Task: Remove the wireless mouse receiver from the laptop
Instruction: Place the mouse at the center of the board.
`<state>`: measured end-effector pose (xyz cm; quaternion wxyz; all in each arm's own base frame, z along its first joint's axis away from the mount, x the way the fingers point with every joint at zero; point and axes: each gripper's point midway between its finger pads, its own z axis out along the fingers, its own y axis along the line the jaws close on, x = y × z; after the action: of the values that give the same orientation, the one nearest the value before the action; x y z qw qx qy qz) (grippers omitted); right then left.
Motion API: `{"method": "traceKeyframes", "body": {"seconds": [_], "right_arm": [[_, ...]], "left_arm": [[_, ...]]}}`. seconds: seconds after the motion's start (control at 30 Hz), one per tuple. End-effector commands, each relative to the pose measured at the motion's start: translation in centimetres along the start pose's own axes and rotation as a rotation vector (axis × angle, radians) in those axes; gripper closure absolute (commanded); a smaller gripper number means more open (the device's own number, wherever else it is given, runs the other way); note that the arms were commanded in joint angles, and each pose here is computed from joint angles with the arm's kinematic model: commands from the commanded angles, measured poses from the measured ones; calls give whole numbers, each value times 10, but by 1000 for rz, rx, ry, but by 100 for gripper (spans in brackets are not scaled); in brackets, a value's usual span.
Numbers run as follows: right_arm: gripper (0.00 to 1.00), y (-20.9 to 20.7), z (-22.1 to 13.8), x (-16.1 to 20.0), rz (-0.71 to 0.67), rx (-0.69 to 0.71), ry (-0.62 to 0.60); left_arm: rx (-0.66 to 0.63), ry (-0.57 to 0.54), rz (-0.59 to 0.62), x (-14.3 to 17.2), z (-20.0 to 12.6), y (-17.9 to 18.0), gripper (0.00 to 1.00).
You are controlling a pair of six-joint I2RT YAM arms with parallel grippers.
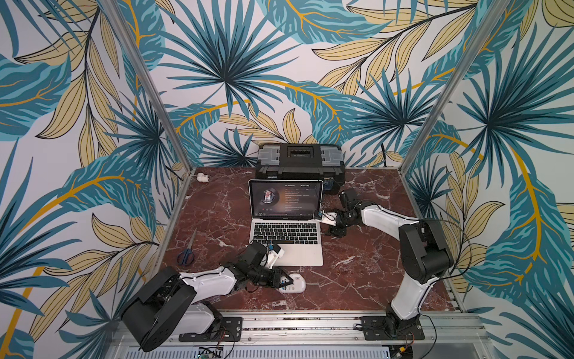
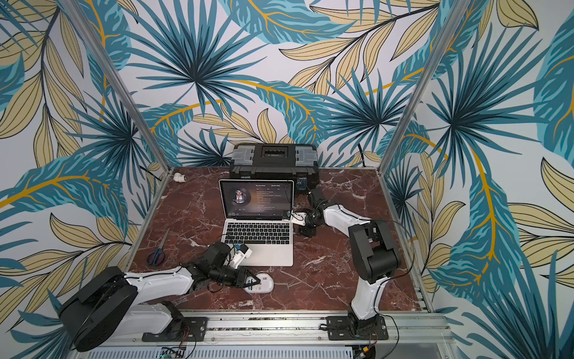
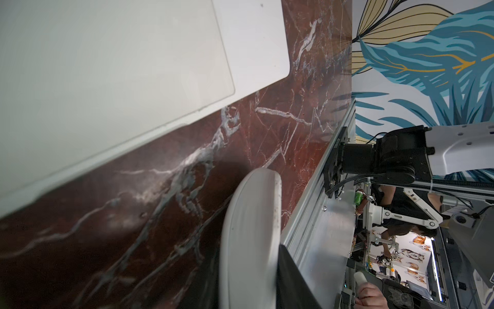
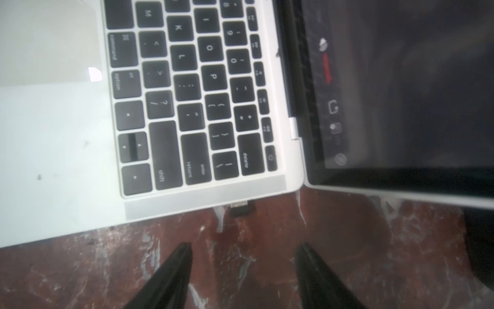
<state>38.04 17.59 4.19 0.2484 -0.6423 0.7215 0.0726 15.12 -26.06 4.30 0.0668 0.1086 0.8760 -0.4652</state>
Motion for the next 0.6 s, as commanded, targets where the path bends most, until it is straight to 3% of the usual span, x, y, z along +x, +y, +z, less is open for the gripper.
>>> {"method": "traceKeyframes", "body": {"seconds": [0.0,0.23,0.3,0.4,0.5,0.57], "right_arm": [[34,7,16,11,-48,-40,41],[34,16,28,12,-71,-104,88],[34,15,28,10,-76,-107,82],[34,17,29,6,-83,-131,96],[36,18,32,4,-107,-145,115],[40,18,33,3,-106,-160,123]], "left_arm": [[-26,-12,20,1,7,12,100],[-27,32,16,4,15,17,98],[-38,32,16,4,14,18,90],[-50,19,20,3,11,18,66],[-72,18,31,2,8,18,54],[-76,13,36,1,6,17,52]]}}
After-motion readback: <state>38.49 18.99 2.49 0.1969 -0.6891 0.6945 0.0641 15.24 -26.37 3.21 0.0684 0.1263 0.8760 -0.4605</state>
